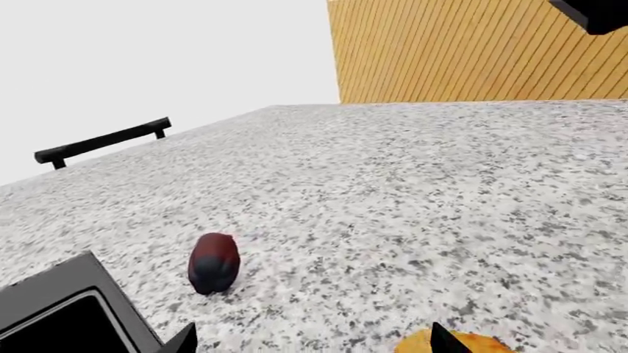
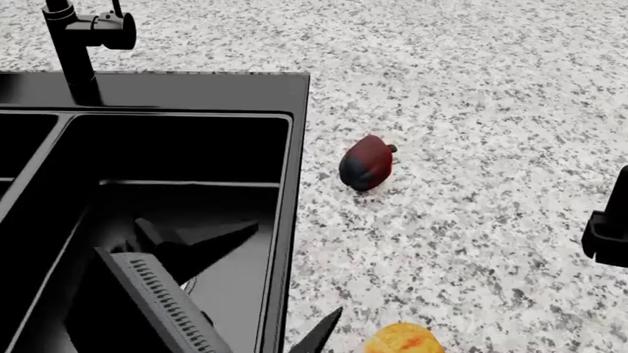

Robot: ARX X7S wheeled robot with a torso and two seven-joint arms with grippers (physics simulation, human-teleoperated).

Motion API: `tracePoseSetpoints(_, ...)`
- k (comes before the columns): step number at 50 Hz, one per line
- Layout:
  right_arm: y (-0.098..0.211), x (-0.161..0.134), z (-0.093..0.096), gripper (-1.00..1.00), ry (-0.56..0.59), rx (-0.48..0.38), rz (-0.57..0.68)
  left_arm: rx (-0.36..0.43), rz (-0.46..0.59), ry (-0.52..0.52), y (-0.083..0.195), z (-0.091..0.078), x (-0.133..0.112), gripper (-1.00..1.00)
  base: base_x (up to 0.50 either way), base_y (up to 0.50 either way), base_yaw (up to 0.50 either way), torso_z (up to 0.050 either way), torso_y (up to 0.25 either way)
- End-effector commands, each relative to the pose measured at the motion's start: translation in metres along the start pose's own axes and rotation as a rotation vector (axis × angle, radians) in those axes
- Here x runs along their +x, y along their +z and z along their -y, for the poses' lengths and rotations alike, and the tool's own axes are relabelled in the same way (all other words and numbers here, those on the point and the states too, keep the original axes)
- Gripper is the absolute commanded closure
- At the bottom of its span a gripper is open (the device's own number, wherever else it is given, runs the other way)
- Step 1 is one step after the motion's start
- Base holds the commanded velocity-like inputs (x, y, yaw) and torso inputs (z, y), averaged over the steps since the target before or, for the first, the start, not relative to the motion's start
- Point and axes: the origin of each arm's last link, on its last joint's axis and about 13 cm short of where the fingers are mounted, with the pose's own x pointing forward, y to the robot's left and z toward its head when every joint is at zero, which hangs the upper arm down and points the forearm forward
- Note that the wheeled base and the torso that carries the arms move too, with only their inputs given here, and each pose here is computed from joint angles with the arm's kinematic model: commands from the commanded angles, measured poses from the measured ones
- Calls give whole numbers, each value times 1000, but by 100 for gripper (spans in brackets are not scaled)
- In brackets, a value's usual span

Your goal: Pick the chicken breast from the counter and place it in the sink

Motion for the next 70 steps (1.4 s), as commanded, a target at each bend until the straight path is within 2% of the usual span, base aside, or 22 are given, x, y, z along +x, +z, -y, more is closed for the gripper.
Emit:
tracePoseSetpoints(1,-5,2,-1,-100,4,7,-8,20,-46,-150,5,27,-9,-100,0,0,0,0,0)
tracePoseSetpoints(9,-7,3,-1,-100,6,13,-10,29,-65,-216,5,38,-17,-100,0,0,0,0,0)
tracePoseSetpoints(14,-7,3,-1,-100,4,16,-12,46,-77,-223,3,40,-17,-100,0,0,0,0,0)
tracePoseSetpoints(30,-14,7,-2,-100,12,29,-23,36,-157,-166,-14,32,-8,-100,0,0,0,0,0)
tracePoseSetpoints(37,-19,10,-2,-100,16,36,-29,33,-175,-156,-17,23,2,-100,0,0,0,0,0)
tracePoseSetpoints(44,-19,9,-2,-100,17,38,-27,16,-181,-168,-17,16,9,-100,0,0,0,0,0)
tracePoseSetpoints(60,-18,9,-2,-100,18,38,-26,-4,-169,-263,-15,18,9,-100,0,0,0,0,0)
tracePoseSetpoints(70,-19,10,-2,-100,20,40,-27,-12,-171,-268,-15,17,12,-100,0,0,0,0,0)
